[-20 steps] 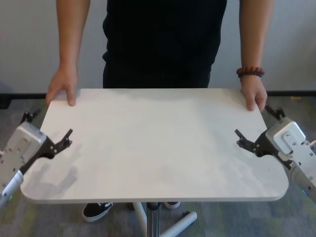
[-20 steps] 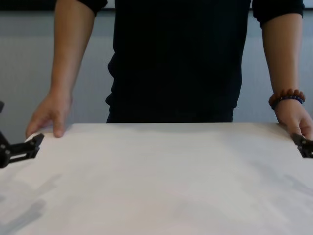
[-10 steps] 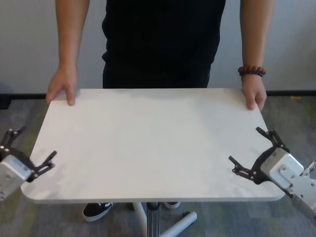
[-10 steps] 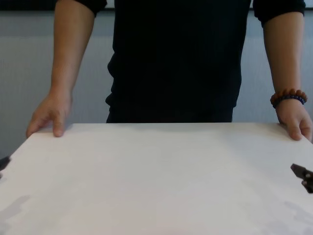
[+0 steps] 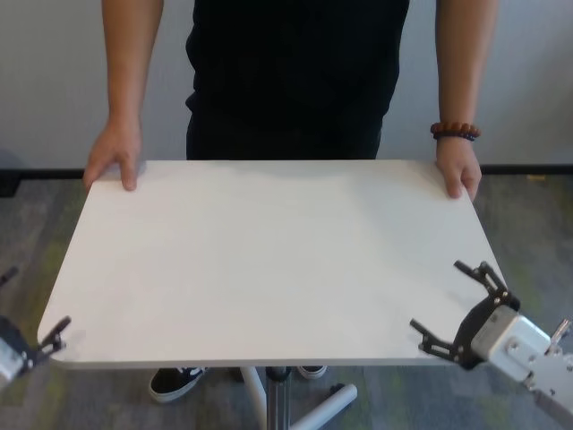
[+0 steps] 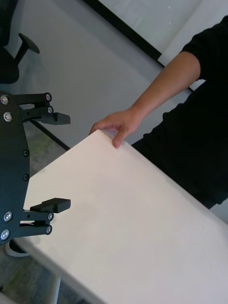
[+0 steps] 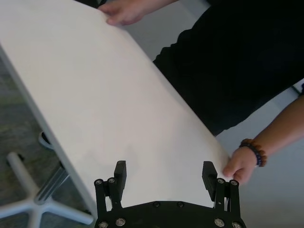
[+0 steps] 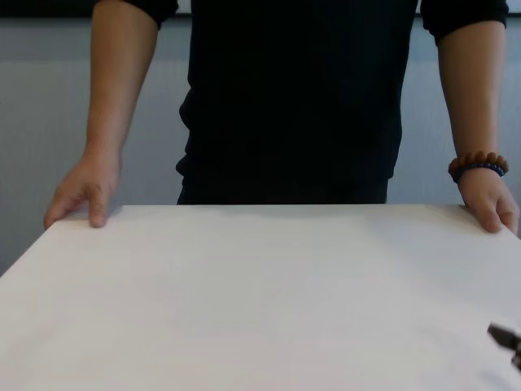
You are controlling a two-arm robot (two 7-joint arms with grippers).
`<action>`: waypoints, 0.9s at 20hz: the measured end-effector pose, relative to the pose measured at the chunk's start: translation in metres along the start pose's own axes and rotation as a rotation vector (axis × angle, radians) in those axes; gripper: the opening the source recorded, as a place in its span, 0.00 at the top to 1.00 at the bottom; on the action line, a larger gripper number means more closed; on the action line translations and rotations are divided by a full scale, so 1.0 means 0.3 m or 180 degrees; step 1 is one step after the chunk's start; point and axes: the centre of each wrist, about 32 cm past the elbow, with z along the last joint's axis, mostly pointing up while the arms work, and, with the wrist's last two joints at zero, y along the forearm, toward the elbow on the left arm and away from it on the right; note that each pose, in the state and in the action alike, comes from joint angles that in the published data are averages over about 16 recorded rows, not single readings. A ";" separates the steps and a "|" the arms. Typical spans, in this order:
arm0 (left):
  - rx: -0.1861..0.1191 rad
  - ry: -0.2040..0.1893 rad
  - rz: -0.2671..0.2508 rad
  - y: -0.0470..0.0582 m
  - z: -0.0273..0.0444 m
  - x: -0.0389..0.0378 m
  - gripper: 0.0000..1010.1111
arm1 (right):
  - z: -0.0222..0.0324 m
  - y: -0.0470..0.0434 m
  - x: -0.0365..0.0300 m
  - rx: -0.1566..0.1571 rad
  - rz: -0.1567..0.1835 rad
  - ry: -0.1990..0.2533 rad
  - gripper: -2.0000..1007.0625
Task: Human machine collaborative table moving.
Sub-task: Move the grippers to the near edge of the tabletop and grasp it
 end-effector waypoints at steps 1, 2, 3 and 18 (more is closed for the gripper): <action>0.0012 -0.0019 -0.0020 0.011 -0.005 -0.003 0.01 | 0.001 -0.003 -0.004 -0.0008 0.0044 -0.0007 0.01; 0.0022 -0.0039 -0.0042 0.021 -0.010 -0.007 0.01 | 0.001 -0.005 -0.008 -0.0016 0.0085 -0.0012 0.01; 0.0029 -0.0059 -0.0061 0.031 -0.014 -0.010 0.01 | 0.002 -0.007 -0.012 -0.0027 0.0127 -0.0015 0.01; 0.0088 -0.0394 -0.0357 0.095 -0.053 -0.078 0.01 | 0.017 -0.005 -0.048 -0.0259 0.0528 -0.0257 0.01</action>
